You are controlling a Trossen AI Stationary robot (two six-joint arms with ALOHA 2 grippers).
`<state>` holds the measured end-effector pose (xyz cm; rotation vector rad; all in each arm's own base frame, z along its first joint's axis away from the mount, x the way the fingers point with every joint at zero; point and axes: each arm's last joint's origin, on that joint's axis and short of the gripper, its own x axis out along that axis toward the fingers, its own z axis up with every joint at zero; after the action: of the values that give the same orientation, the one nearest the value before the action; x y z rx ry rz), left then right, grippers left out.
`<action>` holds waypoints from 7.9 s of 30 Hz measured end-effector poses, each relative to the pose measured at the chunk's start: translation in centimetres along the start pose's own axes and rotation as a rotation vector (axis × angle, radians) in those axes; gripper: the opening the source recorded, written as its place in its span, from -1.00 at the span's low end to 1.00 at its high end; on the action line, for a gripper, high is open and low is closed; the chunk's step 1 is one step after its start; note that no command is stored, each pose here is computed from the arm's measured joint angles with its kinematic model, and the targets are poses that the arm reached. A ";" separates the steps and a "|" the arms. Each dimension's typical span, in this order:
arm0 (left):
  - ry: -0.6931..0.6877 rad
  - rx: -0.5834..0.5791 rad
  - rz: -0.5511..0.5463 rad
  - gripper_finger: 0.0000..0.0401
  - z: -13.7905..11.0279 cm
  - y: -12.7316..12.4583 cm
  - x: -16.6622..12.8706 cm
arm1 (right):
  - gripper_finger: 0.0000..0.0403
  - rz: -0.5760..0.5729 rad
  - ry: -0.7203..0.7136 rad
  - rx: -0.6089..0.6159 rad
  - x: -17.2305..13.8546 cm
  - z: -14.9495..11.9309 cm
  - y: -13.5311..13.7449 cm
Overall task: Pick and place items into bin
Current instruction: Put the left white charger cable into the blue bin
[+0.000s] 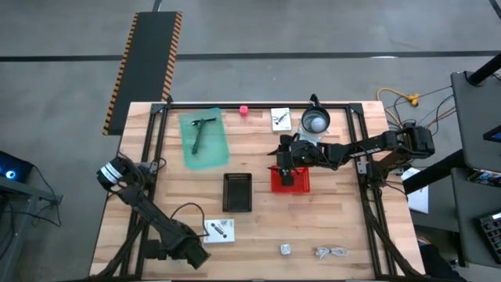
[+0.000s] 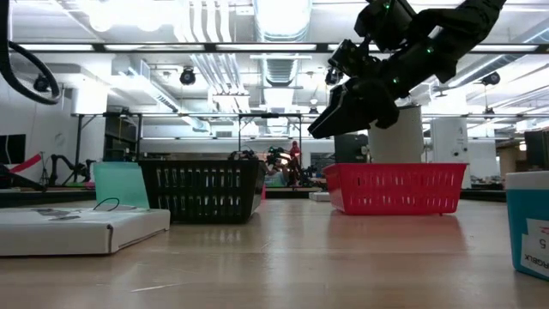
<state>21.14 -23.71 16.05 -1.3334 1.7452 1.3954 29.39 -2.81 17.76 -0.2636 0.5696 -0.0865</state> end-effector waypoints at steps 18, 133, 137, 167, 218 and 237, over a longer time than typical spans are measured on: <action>-0.014 -0.057 0.006 -0.15 1.1 -0.9 -0.6 | 0.11 -0.001 -0.004 -0.022 0.0 0.0 0.0; -0.793 0.859 -0.760 -0.94 -2.5 0.4 -0.6 | 0.11 0.002 0.007 -0.042 0.0 -0.1 0.0; -0.908 0.886 -0.784 -0.94 -2.3 0.3 -0.8 | 0.11 0.002 0.007 -0.042 0.0 -0.1 0.0; -1.462 1.039 -0.526 -0.94 2.0 -4.1 -5.4 | 0.11 0.002 0.007 0.004 0.0 -0.1 0.0; -1.502 1.291 -0.774 -0.94 20.1 -0.5 -17.5 | 0.11 0.003 0.013 0.011 0.0 -0.2 0.0; -1.400 1.061 -0.669 -0.94 26.2 2.3 -16.6 | 0.11 0.002 0.009 0.038 0.0 -0.1 0.0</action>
<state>20.82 6.66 22.75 -0.0927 0.6468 0.4744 29.31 -2.80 17.64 -0.2260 0.5762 -0.0966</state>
